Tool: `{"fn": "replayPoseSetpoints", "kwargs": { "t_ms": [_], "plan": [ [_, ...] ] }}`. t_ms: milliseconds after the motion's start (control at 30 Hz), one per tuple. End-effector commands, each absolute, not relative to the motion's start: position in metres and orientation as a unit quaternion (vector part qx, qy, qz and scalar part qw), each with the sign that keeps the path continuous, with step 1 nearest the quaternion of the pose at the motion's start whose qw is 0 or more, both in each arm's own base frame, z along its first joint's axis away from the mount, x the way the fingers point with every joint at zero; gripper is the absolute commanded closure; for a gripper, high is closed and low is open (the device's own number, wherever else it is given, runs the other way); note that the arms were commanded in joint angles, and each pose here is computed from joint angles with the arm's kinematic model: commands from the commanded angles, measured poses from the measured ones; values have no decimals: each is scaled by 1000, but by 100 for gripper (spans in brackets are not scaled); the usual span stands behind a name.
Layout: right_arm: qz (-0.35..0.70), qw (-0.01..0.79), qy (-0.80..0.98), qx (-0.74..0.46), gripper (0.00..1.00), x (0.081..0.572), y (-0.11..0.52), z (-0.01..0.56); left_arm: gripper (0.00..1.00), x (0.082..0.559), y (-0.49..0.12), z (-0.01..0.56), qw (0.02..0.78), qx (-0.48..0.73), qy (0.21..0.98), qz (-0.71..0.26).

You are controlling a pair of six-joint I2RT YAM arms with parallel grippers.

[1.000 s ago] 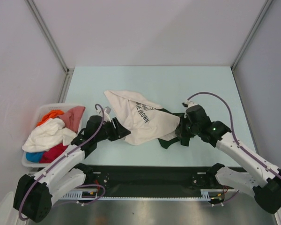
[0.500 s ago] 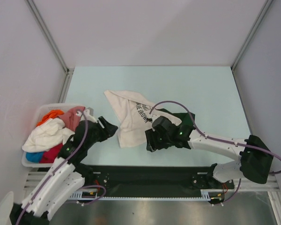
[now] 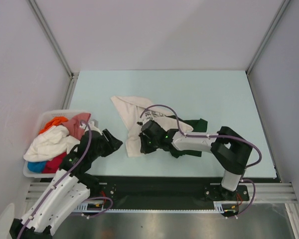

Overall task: Fold and stack the t-shirts
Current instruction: Flatten the tshirt out

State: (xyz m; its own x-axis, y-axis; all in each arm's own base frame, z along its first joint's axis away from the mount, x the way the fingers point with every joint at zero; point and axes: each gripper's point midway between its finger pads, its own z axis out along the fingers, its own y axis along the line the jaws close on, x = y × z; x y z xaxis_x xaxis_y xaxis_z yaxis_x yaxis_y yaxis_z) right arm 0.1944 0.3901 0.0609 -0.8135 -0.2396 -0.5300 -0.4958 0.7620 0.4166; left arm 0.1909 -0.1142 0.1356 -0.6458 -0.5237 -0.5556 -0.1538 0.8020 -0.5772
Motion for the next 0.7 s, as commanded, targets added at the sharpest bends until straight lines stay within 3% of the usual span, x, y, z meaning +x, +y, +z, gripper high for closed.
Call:
{"fn": "replayPoseSetpoints", "kwargs": {
  "t_ms": [0,400,667],
  "plan": [
    [330,254,885,-209,100,208,429,81,43,179,-125,107,321,-202,889,-257],
    [343,197,891,-223,100,206,456,35,44,162,-125,60,269,-256,895,-248],
    [354,210,886,-211,98,229,444,65,43,165,-138,47,256,-244,901,-251]
  ]
}}
